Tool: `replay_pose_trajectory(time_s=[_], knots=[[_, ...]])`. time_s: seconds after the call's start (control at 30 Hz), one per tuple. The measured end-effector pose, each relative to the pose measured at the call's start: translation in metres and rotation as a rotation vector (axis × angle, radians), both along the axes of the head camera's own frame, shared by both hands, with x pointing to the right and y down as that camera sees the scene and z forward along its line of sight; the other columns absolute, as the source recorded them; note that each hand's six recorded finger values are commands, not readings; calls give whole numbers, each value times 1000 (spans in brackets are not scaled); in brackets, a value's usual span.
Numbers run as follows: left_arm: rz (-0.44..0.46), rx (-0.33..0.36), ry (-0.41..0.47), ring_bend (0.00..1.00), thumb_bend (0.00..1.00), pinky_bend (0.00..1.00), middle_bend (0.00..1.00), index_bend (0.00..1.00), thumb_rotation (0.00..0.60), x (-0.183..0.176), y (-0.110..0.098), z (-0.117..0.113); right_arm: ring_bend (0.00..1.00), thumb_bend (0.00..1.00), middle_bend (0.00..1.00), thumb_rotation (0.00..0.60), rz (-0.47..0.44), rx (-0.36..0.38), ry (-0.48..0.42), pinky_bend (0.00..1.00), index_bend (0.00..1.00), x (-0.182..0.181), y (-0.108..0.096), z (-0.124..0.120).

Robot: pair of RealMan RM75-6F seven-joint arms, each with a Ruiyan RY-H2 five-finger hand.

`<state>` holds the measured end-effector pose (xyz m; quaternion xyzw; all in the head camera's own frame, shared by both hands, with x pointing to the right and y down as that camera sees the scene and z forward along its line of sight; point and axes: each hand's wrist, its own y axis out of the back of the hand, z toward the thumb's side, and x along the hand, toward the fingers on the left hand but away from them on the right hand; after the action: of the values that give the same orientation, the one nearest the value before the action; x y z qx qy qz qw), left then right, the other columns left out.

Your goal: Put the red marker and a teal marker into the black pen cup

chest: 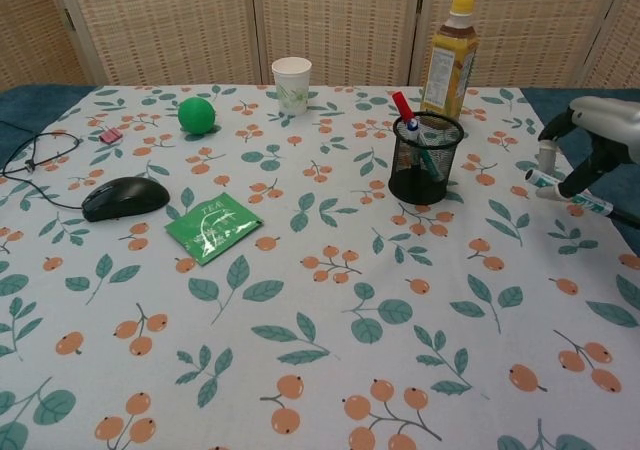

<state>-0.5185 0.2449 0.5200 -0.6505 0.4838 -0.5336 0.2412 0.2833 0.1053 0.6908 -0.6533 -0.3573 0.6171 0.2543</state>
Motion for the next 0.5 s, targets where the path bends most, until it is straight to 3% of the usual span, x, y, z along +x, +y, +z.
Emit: replay_pose_trajectory(time_s=[0.27,0.5], knots=[[4,-9,-8,41,270,218,80,0,600,4,0,3,0,269,173,600,94,133,-239,0,650,-15,-24,-41],[-2,-17,-10,41,270,218,80,0,600,2,0,5,0,261,172,600,185,211,-475,0,650,-45,-41,-37]])
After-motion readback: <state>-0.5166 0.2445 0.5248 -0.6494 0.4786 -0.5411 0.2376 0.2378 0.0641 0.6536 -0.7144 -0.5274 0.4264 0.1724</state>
